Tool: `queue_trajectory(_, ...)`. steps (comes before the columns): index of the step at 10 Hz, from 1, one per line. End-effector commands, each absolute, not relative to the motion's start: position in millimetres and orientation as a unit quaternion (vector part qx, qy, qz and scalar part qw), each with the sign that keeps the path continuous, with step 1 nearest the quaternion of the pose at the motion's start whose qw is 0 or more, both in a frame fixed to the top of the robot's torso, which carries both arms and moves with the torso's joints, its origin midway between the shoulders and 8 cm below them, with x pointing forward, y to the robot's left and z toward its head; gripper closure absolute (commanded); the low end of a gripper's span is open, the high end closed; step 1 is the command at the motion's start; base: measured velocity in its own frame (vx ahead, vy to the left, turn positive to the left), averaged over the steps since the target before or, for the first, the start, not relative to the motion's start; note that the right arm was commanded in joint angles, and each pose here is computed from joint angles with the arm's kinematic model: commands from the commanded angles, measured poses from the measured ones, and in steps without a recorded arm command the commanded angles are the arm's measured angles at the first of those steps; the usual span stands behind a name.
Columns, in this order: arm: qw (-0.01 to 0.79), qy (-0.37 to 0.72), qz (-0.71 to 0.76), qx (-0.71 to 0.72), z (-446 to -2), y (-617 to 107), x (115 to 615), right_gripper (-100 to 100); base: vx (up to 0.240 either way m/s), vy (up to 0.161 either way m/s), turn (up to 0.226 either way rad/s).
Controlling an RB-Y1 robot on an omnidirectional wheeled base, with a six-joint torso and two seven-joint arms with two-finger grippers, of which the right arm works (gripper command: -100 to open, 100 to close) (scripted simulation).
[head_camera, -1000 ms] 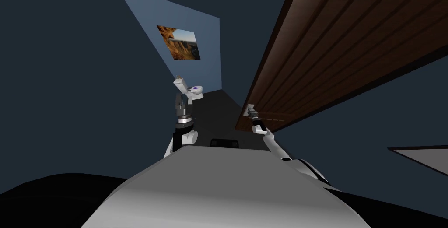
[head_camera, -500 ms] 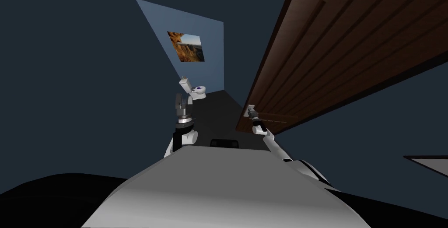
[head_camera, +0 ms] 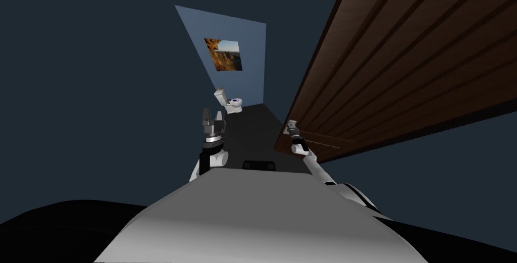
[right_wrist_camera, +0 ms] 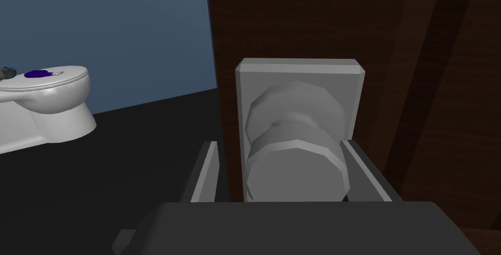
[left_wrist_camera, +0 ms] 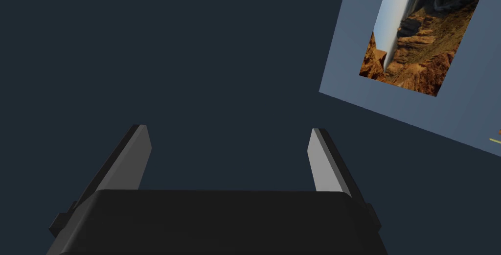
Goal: Pull the door open
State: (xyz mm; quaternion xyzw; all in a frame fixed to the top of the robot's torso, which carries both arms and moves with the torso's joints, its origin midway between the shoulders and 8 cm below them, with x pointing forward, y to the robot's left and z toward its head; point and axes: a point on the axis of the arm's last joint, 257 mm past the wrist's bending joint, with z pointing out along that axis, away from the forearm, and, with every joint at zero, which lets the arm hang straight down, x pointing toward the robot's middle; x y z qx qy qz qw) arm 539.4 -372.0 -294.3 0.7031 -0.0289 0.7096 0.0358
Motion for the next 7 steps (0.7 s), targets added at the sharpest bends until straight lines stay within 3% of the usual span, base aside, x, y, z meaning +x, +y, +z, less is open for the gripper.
queue_trajectory(1, 0.03, -0.028, 0.713, 0.7, -291, -361, 544, 100, -0.013, -0.033, 0.195)
queue_trajectory(7, 0.045, -0.044, 0.715, 0.696, -288, -371, 548, 100, -0.016, -0.032, 0.139)
